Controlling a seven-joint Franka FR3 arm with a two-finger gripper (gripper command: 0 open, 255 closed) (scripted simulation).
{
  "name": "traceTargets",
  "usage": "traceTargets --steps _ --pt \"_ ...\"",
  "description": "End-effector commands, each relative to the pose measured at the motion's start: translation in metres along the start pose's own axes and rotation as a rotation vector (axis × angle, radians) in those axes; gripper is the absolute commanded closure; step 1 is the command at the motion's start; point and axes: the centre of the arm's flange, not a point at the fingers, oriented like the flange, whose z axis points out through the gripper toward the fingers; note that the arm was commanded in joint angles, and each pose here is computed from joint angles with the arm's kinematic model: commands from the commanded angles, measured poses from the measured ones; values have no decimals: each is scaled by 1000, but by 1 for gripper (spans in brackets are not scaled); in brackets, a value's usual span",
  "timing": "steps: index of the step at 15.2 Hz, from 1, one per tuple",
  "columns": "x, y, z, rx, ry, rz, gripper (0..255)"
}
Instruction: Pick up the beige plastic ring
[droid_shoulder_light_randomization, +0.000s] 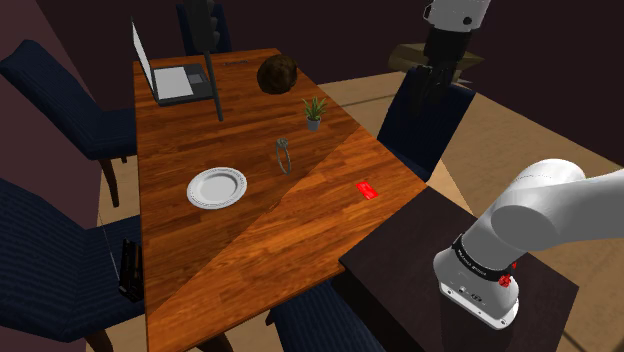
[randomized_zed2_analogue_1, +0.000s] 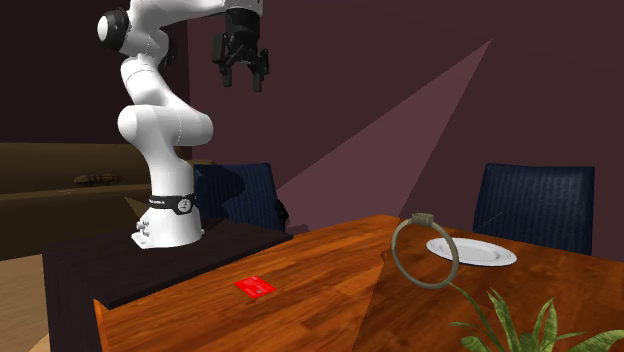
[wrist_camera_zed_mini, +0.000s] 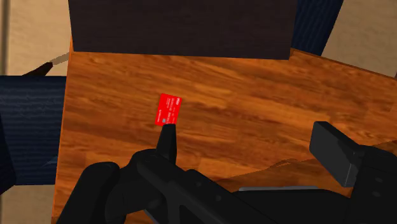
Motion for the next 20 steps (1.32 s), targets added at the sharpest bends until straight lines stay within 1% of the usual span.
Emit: traceTargets --steps 1,20 --pt "0 0 0 0 0 0 0" --pt "212 -56 113 -22 36 7 0"
